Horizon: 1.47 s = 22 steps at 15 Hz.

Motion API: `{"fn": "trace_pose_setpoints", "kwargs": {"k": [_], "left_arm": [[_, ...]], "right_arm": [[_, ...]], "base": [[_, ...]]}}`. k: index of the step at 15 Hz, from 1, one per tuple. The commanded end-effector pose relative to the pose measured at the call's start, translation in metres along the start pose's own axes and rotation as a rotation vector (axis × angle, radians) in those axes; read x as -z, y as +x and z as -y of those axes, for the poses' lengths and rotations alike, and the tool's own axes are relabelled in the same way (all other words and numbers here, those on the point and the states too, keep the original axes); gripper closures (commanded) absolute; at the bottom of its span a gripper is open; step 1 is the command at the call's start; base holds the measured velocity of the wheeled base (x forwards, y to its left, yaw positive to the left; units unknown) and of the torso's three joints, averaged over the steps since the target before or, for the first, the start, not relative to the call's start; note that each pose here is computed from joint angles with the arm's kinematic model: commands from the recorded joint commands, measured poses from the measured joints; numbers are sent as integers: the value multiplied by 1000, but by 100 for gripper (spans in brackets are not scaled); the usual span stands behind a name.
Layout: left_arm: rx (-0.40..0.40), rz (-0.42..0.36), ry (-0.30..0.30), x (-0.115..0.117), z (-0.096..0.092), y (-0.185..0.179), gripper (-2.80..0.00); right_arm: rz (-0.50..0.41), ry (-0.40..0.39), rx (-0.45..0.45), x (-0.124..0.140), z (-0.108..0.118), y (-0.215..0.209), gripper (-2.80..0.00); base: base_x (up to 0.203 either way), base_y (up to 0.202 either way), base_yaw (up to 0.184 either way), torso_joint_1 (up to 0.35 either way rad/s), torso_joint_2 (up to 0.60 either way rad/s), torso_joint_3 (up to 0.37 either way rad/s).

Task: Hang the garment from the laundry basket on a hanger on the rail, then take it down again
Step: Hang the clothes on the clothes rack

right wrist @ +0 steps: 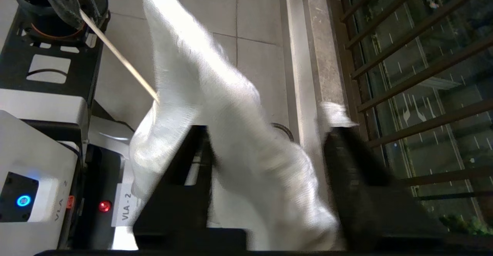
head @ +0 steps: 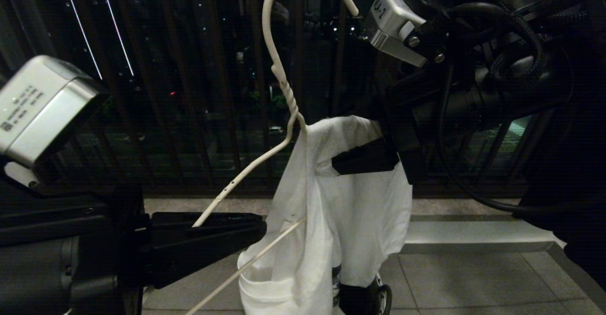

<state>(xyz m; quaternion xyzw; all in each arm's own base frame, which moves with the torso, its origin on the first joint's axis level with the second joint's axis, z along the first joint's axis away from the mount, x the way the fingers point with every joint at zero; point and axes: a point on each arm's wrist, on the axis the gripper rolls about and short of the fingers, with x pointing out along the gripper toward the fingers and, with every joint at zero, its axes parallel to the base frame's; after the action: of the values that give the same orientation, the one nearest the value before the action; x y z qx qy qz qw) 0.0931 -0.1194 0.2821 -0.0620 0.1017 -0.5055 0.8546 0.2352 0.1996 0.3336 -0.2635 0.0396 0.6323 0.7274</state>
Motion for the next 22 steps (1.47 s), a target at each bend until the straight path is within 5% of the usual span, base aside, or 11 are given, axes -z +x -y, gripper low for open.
{"fn": "trace_pose_setpoints", "kwargs": {"k": [1, 10, 11, 17, 19, 22], "left_arm": [[1, 1, -1, 0, 0, 0, 0], [-4, -4, -2, 1, -1, 2, 0], [-5, -5, -3, 1, -1, 2, -280], [-47, 36, 1, -6, -5, -2, -280], [-112, 126, 12, -22, -8, -16, -280], [-322, 276, 12, -49, -13, -33, -280]], "right_arm": [[-2, -1, -5, 0, -1, 0, 0], [1, -4, 1, -2, -4, -7, 0], [3, -5, 1, -3, -5, -8, 0], [9, -18, -6, -7, -22, -23, 0], [2, -14, -5, -6, -23, -23, 0], [-6, -19, 18, -8, -23, -26, 0]], "base": [[0, 0, 0, 0, 0, 0], [0, 0, 0, 0, 0, 0], [0, 0, 0, 0, 0, 0], [0, 0, 0, 0, 0, 0], [0, 0, 0, 0, 0, 0], [0, 0, 0, 0, 0, 0]]}}
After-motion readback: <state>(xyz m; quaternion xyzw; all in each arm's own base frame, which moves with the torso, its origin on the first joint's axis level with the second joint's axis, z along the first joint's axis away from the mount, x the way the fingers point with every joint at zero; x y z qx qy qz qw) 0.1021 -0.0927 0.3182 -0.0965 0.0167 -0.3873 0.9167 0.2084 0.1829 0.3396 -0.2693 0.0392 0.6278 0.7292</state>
